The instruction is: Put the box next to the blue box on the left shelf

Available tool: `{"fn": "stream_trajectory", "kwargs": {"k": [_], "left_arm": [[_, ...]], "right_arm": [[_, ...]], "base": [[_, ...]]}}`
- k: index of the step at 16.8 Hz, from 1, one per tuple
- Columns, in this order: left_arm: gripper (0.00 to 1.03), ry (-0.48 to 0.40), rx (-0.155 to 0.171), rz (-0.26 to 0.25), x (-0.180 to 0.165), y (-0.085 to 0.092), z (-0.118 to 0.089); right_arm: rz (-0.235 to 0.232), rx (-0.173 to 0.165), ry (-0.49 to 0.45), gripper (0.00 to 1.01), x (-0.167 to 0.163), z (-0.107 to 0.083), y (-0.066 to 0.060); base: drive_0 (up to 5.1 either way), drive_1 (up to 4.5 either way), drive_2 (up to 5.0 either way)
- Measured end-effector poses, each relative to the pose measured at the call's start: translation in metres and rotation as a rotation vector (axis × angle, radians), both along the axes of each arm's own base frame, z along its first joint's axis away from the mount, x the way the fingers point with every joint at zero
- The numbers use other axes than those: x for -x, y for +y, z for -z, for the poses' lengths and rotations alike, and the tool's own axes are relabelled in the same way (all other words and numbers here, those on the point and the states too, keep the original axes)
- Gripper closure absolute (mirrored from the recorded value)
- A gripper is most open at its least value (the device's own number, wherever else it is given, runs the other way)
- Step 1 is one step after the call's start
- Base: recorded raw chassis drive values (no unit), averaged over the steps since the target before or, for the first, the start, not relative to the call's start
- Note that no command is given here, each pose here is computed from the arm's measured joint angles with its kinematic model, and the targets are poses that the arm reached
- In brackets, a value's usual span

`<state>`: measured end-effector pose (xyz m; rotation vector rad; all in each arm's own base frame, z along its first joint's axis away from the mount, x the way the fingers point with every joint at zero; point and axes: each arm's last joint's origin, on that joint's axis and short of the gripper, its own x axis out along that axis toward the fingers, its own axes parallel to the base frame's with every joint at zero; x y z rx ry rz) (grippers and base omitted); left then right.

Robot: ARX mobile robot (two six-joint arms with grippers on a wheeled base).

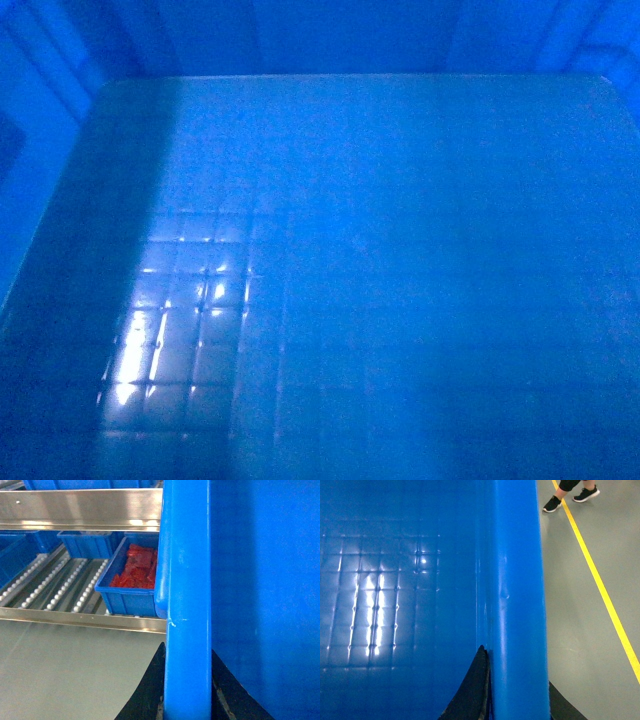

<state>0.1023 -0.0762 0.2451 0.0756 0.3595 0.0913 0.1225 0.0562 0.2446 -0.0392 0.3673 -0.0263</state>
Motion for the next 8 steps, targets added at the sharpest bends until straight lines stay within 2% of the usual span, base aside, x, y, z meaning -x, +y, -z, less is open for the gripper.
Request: {"fn": "stream_trajectory", "kwargs": {"k": [8], "left_arm": [[0.93,0.0,0.0,0.0,0.0,0.0,0.0001]], "right_arm": [[-0.002,0.0,-0.002,0.92,0.0002,-0.0002,0.0004]], "base": [[-4.9,2.49,2.5]]}}
